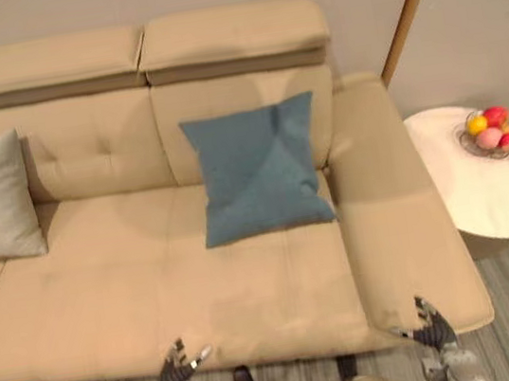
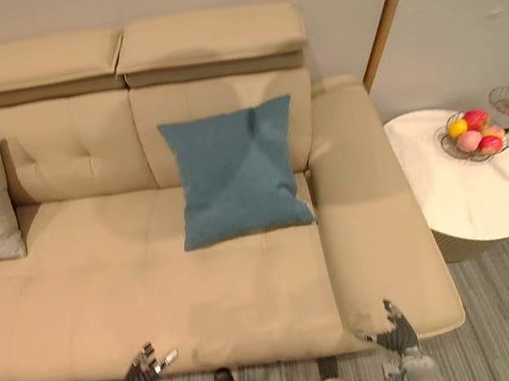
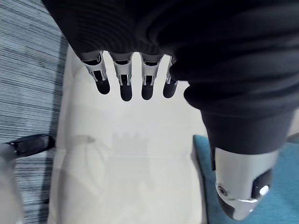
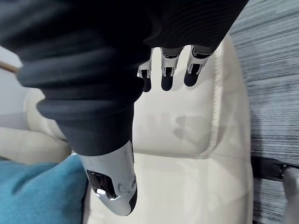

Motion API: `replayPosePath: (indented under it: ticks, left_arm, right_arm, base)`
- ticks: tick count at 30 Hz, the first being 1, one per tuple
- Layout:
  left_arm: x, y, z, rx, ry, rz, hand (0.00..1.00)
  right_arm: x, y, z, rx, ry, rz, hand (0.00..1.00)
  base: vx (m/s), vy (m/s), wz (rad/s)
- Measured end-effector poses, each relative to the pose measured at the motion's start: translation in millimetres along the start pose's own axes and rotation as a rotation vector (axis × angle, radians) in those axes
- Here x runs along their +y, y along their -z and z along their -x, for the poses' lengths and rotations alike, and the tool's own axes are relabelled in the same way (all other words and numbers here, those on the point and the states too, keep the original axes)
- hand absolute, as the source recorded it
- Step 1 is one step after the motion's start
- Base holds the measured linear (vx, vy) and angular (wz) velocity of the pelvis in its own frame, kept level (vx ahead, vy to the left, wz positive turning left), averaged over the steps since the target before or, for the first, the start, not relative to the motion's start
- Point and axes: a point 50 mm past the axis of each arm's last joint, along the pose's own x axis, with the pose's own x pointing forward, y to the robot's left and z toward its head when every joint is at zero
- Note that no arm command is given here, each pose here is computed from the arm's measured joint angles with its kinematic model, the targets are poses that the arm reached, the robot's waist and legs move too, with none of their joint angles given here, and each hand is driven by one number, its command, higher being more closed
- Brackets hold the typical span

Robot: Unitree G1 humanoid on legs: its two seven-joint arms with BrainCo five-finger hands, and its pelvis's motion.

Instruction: Pick up cushions and gather them together orderly.

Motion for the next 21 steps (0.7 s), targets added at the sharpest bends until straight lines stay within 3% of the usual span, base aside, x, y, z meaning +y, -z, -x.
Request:
replayPosePath:
  ticks: [8, 14, 18, 21]
  left_arm:
    - [8.1, 16.3, 6.1, 0.061, -0.009, -0.075, 0.00]
    - [28.4, -34.7, -5.7, -0.121, -0.062, -0.126, 0.00]
    - [26.4, -53.5, -5.2, -0.206, -0.091, -0.117, 0.00]
    - [15.4, -58.4, -6.0, -0.230, -0.085, -0.078, 0.00]
  right_arm:
    - [-10.0, 22.7, 2.7, 0.110, 0.009, 0.048, 0.00]
    - [-5.2, -7.8, -15.3, 0.027, -0.021, 0.122, 0.00]
    - [1.2, 7.5, -9.0, 0.078, -0.043, 0.132, 0.00]
    - [1.0, -9.4, -17.3, 0.028, -0.023, 0.131, 0.00]
  base:
    - [0.02, 0.008, -0.16]
    - [-0.07, 0.020, -0.34]
    - [-0.12, -0.057, 0.52]
    - [-0.15, -0.123, -0.01]
